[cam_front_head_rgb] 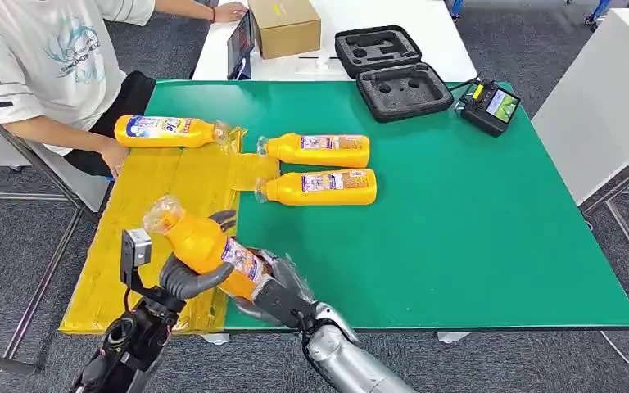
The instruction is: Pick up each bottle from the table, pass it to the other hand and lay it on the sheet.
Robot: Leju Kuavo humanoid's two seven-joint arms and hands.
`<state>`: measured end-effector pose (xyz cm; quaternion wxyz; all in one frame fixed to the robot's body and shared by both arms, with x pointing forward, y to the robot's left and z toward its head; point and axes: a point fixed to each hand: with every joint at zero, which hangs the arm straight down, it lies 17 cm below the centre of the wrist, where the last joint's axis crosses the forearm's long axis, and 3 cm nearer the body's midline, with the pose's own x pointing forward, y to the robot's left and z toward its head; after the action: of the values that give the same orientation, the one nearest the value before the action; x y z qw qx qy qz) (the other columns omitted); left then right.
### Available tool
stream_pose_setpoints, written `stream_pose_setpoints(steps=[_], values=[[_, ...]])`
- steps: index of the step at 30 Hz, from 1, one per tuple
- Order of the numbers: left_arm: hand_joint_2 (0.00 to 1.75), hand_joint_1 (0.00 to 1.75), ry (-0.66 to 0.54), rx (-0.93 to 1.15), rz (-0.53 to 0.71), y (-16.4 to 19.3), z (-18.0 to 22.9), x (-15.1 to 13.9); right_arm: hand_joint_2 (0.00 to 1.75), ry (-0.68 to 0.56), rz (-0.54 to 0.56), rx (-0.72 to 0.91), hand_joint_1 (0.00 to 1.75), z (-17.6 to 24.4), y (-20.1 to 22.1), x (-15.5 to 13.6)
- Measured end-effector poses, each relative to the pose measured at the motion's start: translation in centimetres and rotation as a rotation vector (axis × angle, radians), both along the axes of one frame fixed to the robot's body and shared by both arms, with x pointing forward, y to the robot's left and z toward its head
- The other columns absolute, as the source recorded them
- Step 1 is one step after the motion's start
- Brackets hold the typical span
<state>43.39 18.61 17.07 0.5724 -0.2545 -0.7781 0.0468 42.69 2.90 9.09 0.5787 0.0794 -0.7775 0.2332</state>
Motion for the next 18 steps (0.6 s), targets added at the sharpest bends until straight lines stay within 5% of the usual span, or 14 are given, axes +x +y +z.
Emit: stream_pose_setpoints(steps=[14,15,16,17,18], values=[[1.75,1.75,-0.011,0.006,0.037,0.55,0.17,0.0,1.75,-0.004,0.011,-0.003,1.75,-0.12,0.32,-0.2],[1.75,1.75,-0.012,0.007,0.037,0.55,0.22,-0.01,1.75,-0.004,0.011,-0.003,1.59,-0.12,0.31,-0.18],[1.75,1.75,-0.014,0.008,0.038,0.56,0.26,-0.01,1.75,-0.004,0.01,-0.004,0.24,-0.11,0.31,-0.17],[1.75,1.75,-0.015,0.011,0.042,0.59,0.25,0.0,1.75,-0.006,0.009,-0.003,0.0,-0.07,0.28,-0.14],[1.75,1.75,-0.018,0.019,0.049,0.65,0.27,0.02,1.75,-0.007,0.007,-0.004,0.0,-0.05,0.26,-0.12]])
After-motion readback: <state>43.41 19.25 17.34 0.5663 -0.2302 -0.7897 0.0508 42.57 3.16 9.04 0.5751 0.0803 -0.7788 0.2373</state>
